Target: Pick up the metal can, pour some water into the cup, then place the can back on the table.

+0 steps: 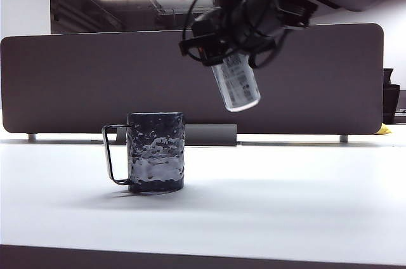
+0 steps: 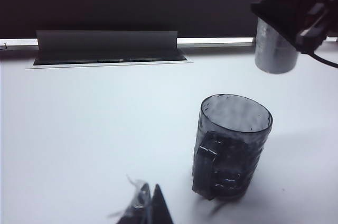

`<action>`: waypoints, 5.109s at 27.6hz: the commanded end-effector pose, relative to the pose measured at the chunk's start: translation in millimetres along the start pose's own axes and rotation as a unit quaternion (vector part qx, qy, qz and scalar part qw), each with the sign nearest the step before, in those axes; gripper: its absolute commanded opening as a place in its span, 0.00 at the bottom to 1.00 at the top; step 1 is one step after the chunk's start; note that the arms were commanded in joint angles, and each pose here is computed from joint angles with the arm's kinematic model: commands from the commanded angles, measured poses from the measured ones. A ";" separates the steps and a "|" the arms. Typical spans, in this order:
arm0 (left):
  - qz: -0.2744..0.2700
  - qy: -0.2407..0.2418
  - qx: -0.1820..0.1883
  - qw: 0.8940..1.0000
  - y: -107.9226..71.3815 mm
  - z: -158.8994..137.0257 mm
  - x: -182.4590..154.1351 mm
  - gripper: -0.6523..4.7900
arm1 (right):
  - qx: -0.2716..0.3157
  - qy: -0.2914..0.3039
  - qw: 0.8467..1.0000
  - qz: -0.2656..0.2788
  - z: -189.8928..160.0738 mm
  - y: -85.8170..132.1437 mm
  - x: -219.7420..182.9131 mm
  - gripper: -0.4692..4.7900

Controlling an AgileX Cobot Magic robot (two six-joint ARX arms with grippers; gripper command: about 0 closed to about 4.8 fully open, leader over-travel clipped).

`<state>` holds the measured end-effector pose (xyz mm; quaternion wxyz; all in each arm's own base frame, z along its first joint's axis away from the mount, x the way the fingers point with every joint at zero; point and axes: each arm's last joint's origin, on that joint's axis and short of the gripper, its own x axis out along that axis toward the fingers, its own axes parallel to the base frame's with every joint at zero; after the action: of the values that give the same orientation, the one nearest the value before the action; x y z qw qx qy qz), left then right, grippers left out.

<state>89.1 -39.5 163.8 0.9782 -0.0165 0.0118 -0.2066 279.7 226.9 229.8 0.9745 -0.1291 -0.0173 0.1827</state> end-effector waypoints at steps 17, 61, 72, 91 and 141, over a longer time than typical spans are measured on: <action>0.000 -0.004 0.002 1.000 0.1 1.0 0.0 0.11 | 0.119 0.004 0.993 -0.022 -56.0 -16.0 -43.2 0.55; 0.121 -0.008 0.000 0.993 25.0 1.8 -3.3 0.11 | 0.186 0.030 0.978 -0.092 -101.1 -40.3 -94.6 0.55; 0.157 -0.009 -0.001 0.988 31.8 2.1 -5.3 0.11 | 0.186 0.030 0.978 -0.091 -101.1 -40.3 -94.6 0.55; 0.171 -0.010 -0.001 0.985 34.4 2.2 -6.3 0.11 | 0.188 0.025 0.978 -0.092 -102.0 -39.8 -93.9 0.55; 0.187 -0.010 -0.001 0.982 37.3 2.2 -7.4 0.11 | 0.116 -0.242 0.954 -0.134 30.5 -96.8 -188.0 0.08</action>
<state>97.4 -2.4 163.8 0.9996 -0.0186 0.0087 -0.0202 138.4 81.0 285.7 0.9633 0.0397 -0.2547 0.0753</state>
